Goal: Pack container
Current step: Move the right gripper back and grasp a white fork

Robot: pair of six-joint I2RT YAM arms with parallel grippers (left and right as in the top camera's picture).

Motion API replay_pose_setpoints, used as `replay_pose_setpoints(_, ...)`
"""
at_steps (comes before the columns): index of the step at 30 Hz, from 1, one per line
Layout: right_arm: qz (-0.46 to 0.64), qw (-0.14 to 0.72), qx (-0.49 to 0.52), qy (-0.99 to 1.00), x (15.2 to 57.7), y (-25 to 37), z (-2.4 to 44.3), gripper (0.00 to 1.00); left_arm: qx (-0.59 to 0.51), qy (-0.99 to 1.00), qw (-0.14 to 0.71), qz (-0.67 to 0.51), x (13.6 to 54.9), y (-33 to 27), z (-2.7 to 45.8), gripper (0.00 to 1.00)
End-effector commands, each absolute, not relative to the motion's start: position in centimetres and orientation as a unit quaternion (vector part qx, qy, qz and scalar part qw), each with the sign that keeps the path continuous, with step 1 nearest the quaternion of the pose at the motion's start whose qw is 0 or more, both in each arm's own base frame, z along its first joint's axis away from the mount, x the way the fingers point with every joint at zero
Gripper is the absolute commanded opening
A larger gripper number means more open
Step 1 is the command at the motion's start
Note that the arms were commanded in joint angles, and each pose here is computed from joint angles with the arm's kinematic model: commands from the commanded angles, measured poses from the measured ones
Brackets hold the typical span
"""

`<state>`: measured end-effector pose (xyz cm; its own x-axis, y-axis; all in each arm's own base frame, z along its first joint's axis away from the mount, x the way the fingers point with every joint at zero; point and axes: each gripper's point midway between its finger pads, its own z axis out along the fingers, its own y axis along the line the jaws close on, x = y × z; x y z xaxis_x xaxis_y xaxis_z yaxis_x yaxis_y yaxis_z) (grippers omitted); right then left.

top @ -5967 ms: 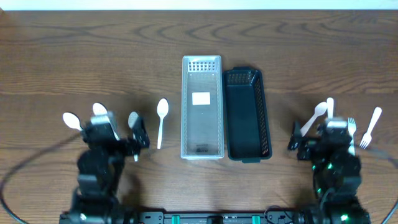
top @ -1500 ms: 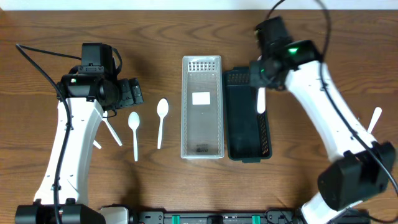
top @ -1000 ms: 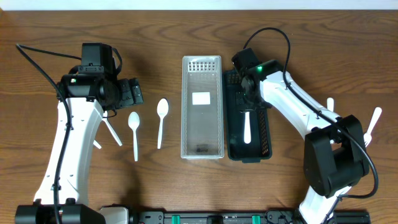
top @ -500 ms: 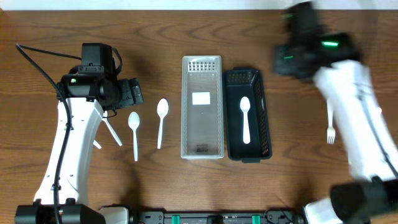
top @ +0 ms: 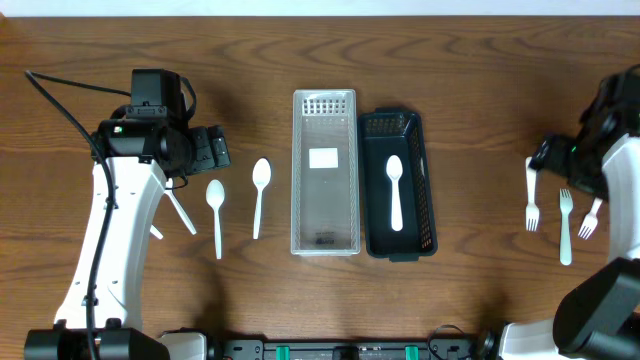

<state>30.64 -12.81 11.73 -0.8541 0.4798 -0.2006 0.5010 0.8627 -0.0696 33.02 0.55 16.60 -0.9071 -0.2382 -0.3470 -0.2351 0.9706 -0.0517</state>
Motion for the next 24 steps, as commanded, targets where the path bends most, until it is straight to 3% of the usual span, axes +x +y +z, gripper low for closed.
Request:
replay_pose_setpoints(1, -0.057, 0.062, 0.222, 0.971, 29.0, -12.2, 8.0, 0.95, -0.115, 0.976, 0.185, 0.001, 33.3, 0.8, 17.1, 0.98)
replay_pose_setpoints(10, -0.059, 0.073, 0.211, 0.973, 27.7, -11.8, 2.5, 0.91, -0.115, 0.976, 0.184, 0.001, 33.3, 0.8, 17.1, 0.98)
replay_pose_setpoints(24, -0.017, 0.054, 0.194, 0.979, 27.8, -10.4, -1.5, 0.90, -0.115, 0.976, 0.184, 0.001, 33.3, 0.8, 17.1, 0.98)
